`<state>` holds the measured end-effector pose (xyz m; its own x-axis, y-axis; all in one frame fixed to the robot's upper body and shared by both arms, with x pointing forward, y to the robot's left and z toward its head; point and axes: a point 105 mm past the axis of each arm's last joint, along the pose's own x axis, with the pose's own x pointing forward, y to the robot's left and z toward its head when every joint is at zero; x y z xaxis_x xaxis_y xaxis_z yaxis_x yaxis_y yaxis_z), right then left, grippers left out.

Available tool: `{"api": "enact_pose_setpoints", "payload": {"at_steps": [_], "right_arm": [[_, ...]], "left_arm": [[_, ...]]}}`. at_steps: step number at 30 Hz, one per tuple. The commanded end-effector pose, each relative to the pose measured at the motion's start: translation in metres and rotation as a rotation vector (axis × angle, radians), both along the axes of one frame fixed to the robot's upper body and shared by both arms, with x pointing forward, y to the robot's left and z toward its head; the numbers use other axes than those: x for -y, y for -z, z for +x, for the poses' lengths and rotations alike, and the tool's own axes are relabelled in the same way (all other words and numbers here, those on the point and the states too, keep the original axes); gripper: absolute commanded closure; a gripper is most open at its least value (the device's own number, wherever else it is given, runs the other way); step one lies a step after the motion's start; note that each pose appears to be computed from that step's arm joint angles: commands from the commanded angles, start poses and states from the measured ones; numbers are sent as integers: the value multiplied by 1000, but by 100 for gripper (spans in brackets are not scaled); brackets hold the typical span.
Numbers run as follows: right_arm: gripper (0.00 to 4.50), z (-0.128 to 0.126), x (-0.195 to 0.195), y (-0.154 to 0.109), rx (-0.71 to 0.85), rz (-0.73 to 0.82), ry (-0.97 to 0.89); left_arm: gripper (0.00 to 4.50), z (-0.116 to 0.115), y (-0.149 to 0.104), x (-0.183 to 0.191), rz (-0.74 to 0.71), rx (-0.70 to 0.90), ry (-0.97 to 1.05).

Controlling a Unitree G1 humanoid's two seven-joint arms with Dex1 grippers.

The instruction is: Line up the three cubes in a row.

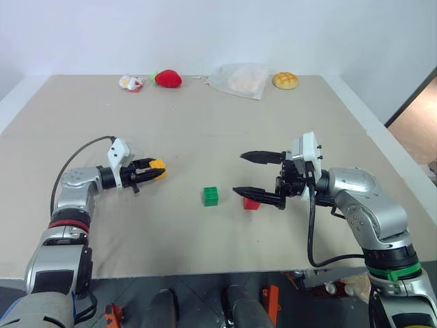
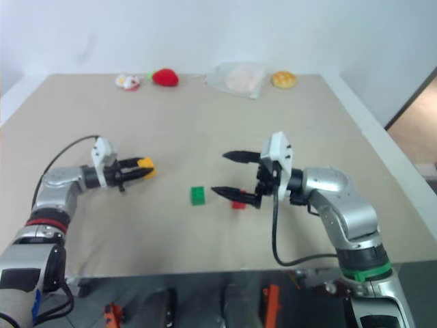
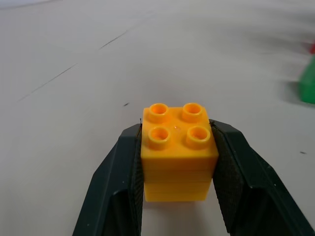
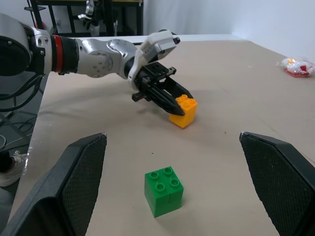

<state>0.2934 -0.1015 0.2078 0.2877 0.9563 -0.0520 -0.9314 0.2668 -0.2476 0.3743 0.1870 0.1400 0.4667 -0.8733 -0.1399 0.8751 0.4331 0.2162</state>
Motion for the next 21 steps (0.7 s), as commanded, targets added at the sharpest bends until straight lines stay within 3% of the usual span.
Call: {"api": "enact_pose_setpoints", "payload": {"at_steps": [1,4,8,14,21], "right_arm": [[0,0,3,-13,52,4,0],[0,1,6,-13,49,0,5],[0,2,8,-11,44,-7,13],[0,1,8,-14,46,-3,11],[0,0,11,-15,47,-8,22]], "left_arm": [[318,-20,-22,7,6,41,130],[318,-44,-12,10,58,5,225],[318,-56,9,10,113,-33,253],[318,-46,14,16,75,-23,221],[318,-26,0,35,-25,23,199]]}}
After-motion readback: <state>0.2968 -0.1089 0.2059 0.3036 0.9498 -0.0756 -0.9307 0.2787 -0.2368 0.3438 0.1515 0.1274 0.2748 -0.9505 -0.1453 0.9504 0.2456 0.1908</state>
